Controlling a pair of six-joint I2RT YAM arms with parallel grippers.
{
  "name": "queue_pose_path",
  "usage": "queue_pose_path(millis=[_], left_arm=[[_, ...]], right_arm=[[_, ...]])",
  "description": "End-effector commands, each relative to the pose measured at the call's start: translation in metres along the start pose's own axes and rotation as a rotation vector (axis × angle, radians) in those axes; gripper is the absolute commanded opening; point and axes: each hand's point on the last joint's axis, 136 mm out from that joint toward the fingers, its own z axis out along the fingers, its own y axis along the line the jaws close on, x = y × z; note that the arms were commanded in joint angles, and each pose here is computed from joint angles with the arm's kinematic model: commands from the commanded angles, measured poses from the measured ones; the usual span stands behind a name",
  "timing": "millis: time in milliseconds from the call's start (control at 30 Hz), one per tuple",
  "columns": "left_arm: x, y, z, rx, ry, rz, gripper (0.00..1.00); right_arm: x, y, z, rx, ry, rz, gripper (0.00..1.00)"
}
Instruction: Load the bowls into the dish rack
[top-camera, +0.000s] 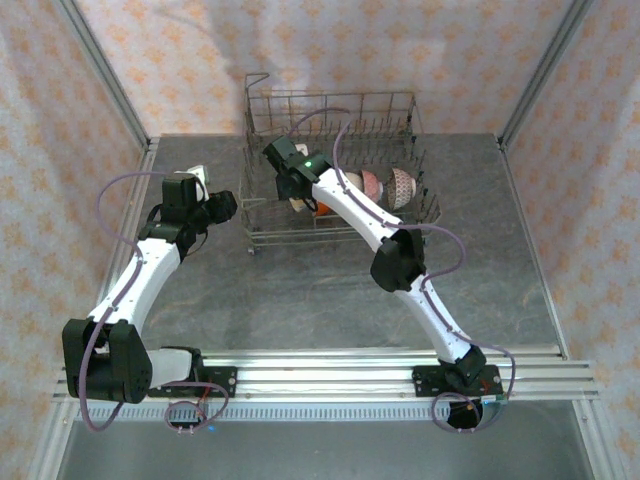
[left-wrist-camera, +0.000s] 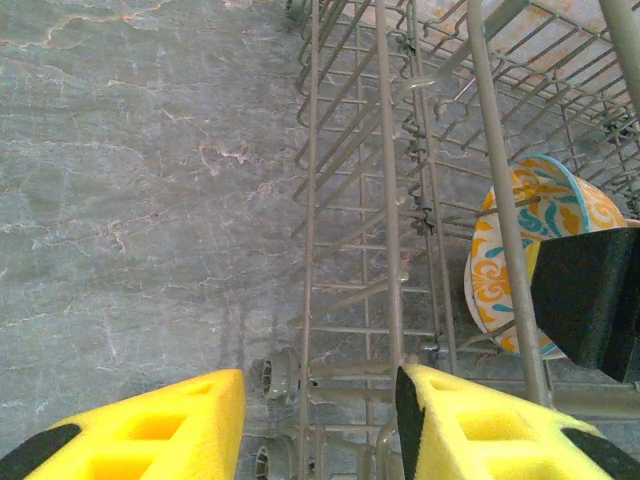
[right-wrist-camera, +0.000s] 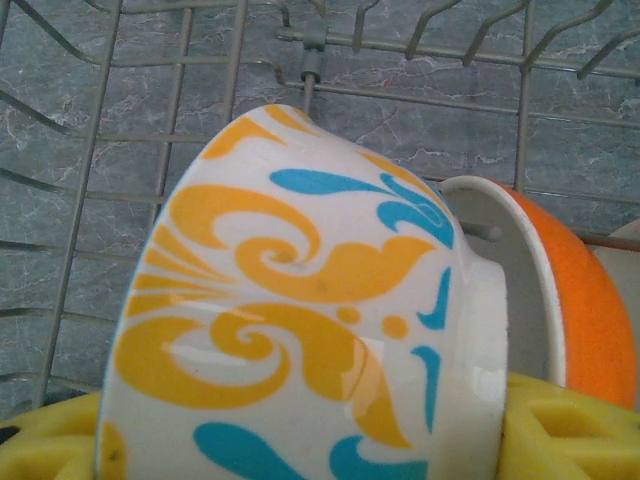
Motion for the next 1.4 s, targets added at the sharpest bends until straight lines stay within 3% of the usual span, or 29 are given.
queue_pose_path(millis=[0, 867, 1367], left_arm=[[-0.007, -0.003, -0.004, 0.018, -0.022, 0.0, 0.45], [-0.005, -0.003, -0.003, 0.021, -0.013, -0.01, 0.44], [-0.005, -0.003, -0.001, 0.023, -0.005, -0.014, 0.44]], right_arm=[[0.014, -0.004, 0.019, 0.029, 0.043, -0.018, 0.61], [0.038, 0.0, 0.036, 0.155, 0.05, -0.215, 0.62], [0.037, -0.005, 0.037, 0.171, 0.052, -0.185, 0.68]])
